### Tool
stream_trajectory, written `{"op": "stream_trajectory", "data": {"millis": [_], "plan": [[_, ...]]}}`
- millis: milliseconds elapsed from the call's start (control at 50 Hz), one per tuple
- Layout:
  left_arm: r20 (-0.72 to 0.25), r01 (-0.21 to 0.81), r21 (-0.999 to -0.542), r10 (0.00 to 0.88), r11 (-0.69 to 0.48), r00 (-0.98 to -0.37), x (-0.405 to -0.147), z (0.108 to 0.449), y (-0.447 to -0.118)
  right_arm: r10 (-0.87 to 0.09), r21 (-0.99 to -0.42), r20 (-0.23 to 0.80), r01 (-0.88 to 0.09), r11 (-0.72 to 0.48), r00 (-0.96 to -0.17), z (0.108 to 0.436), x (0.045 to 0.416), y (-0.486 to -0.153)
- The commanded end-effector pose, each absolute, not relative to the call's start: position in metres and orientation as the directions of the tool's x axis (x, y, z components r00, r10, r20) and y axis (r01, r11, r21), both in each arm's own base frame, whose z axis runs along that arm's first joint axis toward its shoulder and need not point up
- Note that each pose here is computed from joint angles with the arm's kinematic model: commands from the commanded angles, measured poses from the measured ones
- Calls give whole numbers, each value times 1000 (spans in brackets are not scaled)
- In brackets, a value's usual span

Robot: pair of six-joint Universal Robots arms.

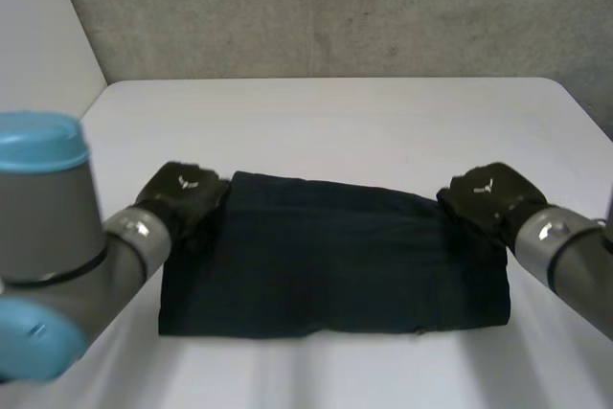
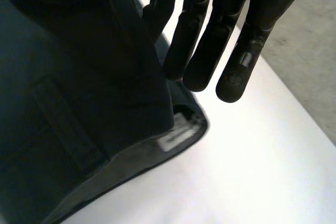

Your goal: Fold the shorts.

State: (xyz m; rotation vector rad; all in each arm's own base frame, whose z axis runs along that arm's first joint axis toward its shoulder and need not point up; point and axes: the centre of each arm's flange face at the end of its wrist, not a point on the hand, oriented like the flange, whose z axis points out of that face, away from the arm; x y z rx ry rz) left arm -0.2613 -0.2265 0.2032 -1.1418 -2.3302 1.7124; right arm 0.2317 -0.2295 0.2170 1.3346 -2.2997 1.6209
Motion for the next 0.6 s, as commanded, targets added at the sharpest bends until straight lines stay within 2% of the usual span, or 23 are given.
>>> {"op": "stream_trajectory", "data": {"millis": [20, 180, 260, 320, 380, 480, 600], "plan": [[-399, 546, -825, 532, 147, -747, -283, 178, -276, -557, -737, 504, -665, 122, -660, 203, 242, -261], [-413, 523, -847, 505, 92, -758, -292, 192, -294, -561, -743, 492, -657, 129, -666, 194, 251, -278], [-408, 532, -839, 516, 114, -753, -295, 186, -300, -587, -724, 469, -668, 172, -660, 189, 250, -274], [-400, 547, -824, 537, 144, -743, -295, 181, -293, -602, -719, 400, -644, 261, -691, 189, 245, -268], [-395, 560, -812, 548, 167, -737, -292, 178, -288, -599, -740, 320, -589, 326, -734, 193, 244, -264], [-389, 565, -804, 554, 185, -736, -288, 174, -284, -601, -766, 259, -540, 349, -756, 198, 242, -267], [-384, 568, -800, 559, 196, -734, -287, 172, -280, -637, -746, 195, -534, 397, -746, 192, 237, -266]]}}
